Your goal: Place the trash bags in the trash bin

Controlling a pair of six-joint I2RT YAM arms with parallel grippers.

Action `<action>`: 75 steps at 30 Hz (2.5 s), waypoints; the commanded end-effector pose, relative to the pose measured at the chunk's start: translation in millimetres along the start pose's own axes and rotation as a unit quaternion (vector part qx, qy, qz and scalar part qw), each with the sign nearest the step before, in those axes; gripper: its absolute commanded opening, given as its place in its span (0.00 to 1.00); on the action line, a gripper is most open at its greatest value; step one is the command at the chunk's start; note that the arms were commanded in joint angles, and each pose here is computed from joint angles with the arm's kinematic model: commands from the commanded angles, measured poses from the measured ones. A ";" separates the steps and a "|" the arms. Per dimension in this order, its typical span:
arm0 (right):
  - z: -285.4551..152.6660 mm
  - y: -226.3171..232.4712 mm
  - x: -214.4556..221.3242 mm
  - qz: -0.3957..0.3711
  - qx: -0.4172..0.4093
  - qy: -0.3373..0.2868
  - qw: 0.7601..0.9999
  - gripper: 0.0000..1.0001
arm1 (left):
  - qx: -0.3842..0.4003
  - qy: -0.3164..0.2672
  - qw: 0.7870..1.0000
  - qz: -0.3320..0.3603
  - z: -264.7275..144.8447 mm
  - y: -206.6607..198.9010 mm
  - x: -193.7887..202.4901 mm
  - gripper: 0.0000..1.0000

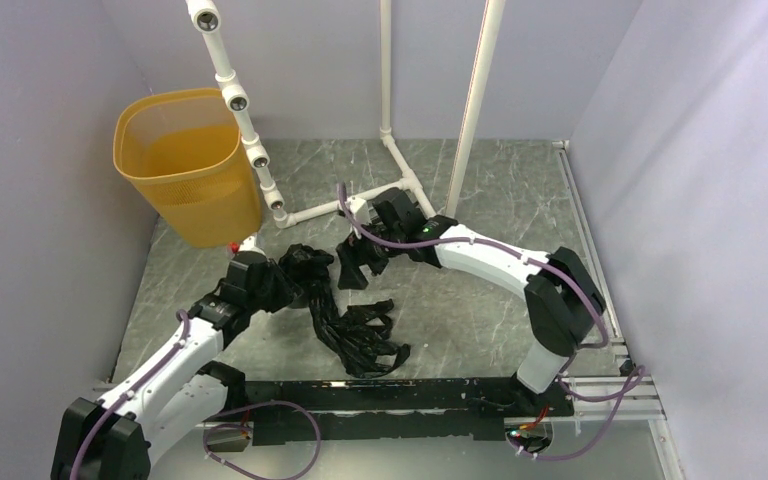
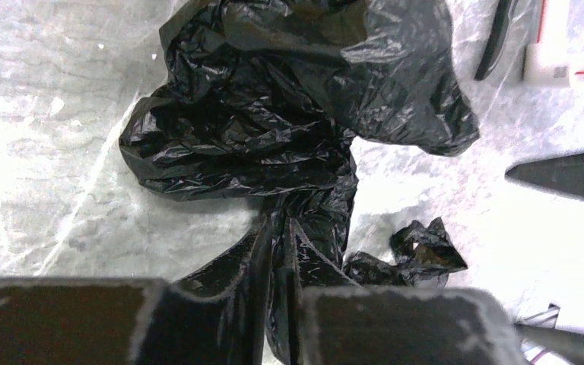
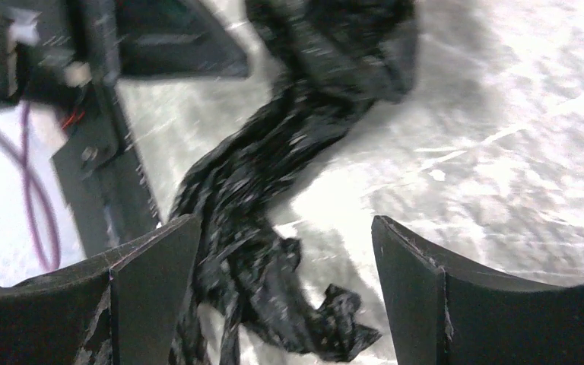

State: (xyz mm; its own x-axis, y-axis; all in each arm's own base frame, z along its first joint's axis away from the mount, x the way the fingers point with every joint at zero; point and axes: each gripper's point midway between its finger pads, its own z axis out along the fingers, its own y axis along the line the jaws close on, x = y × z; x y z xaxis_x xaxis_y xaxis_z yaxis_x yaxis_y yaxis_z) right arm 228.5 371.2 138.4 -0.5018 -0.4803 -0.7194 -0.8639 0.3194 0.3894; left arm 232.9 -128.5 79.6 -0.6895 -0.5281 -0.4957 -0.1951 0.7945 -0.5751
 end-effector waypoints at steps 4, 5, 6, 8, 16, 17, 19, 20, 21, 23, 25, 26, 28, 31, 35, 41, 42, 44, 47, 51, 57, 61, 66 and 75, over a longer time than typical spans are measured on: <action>19.9 -38.3 -50.5 0.092 0.080 -0.099 0.988 0.89 | -0.001 -0.015 1.000 -0.017 -3.6 -7.6 -12.2 0.71; 22.1 -37.2 -52.5 0.095 0.076 -0.108 0.987 0.88 | 0.004 -0.023 0.999 -0.023 -4.3 -9.0 -14.0 0.77; 24.2 -38.1 -48.9 0.101 0.074 -0.107 0.986 0.88 | 0.011 -0.028 0.999 -0.030 -5.1 -10.5 -14.7 0.83; 25.3 -39.2 -52.7 0.095 0.074 -0.120 0.985 0.88 | 0.008 -0.056 0.997 -0.043 -5.8 -7.9 -23.1 0.91; 22.6 -41.0 -51.1 0.085 0.082 -0.120 0.986 0.88 | 0.026 -0.104 0.990 -0.088 4.6 -9.4 -42.8 0.93; 22.8 -41.1 -51.0 0.085 0.081 -0.119 0.986 0.88 | 0.031 -0.104 0.990 -0.093 7.0 -10.6 -43.4 0.92; 22.9 -40.9 -50.6 0.086 0.081 -0.116 0.986 0.88 | 0.021 -0.098 0.990 -0.101 12.5 -7.9 -42.9 0.91; 23.0 -40.5 -50.1 0.086 0.081 -0.115 0.986 0.88 | 0.015 -0.096 0.990 -0.102 14.7 -6.1 -42.4 0.90; 22.3 -40.2 -51.2 0.085 0.081 -0.117 0.986 0.88 | 0.008 -0.093 0.990 -0.103 16.9 -3.6 -41.2 0.90; 21.6 -40.1 -52.1 0.085 0.081 -0.120 0.986 0.88 | -0.004 -0.092 0.990 -0.103 19.9 0.9 -40.6 0.89; 20.7 -39.1 -53.0 0.084 0.080 -0.123 0.986 0.88 | -0.031 -0.086 0.990 -0.104 24.7 11.0 -37.4 0.89; 20.4 -39.2 -52.9 0.085 0.080 -0.124 0.985 0.88 | -0.051 -0.076 0.991 -0.101 27.3 17.7 -34.0 0.89; 20.7 -39.4 -52.5 0.086 0.080 -0.124 0.985 0.88 | -0.078 -0.054 0.992 -0.086 33.0 24.5 -28.7 0.88; 21.0 -40.0 -52.4 0.086 0.081 -0.123 0.985 0.88 | -0.087 -0.040 0.992 -0.077 39.8 26.0 -26.2 0.78; 21.1 -40.8 -51.5 0.085 0.083 -0.118 0.986 0.87 | -0.079 -0.036 0.994 -0.071 43.7 20.8 -27.9 0.61; 16.1 -44.5 -50.4 0.079 0.098 -0.124 0.984 0.88 | -0.056 -0.033 0.998 -0.027 34.4 6.7 -35.9 0.23; 15.7 -44.4 -49.9 0.078 0.099 -0.125 0.984 0.88 | -0.049 -0.032 0.998 -0.016 31.8 2.9 -37.2 0.14; 13.9 -41.8 -52.4 0.073 0.093 -0.131 0.984 0.88 | -0.029 -0.029 0.999 0.009 26.6 -5.8 -39.6 0.04; 10.0 -31.1 -58.6 0.061 0.070 -0.148 0.985 0.87 | 0.031 -0.015 0.998 0.051 17.7 -28.7 -38.5 0.03; -1.1 -15.2 -69.8 0.038 0.040 -0.187 0.981 0.86 | 0.117 -0.007 0.989 0.095 2.1 -62.1 -38.2 0.03; -21.1 -8.8 -77.4 0.022 0.047 -0.226 0.973 0.71 | 0.174 0.011 0.972 0.158 -14.1 -88.4 -37.4 0.03; -33.6 -17.8 -78.3 0.031 0.068 -0.243 0.967 0.48 | 0.201 0.028 0.961 0.187 -20.0 -99.2 -31.7 0.02; -54.0 -28.1 -79.7 0.050 0.079 -0.269 0.959 0.19 | 0.199 0.014 0.961 0.193 -26.3 -99.7 -35.3 0.03; -85.3 -40.2 -65.8 0.026 0.102 -0.288 0.952 0.01 | 0.124 -0.028 0.973 0.192 -42.4 -73.4 -48.5 0.18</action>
State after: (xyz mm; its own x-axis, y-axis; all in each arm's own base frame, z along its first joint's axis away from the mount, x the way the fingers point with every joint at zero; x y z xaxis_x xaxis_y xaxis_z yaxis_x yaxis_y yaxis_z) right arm 293.0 321.7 187.8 -0.5038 0.0257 -0.8635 -0.7148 0.5488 0.4334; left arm 247.1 -163.0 154.8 -0.6945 -0.2083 -0.6887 0.2780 0.8051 -0.5239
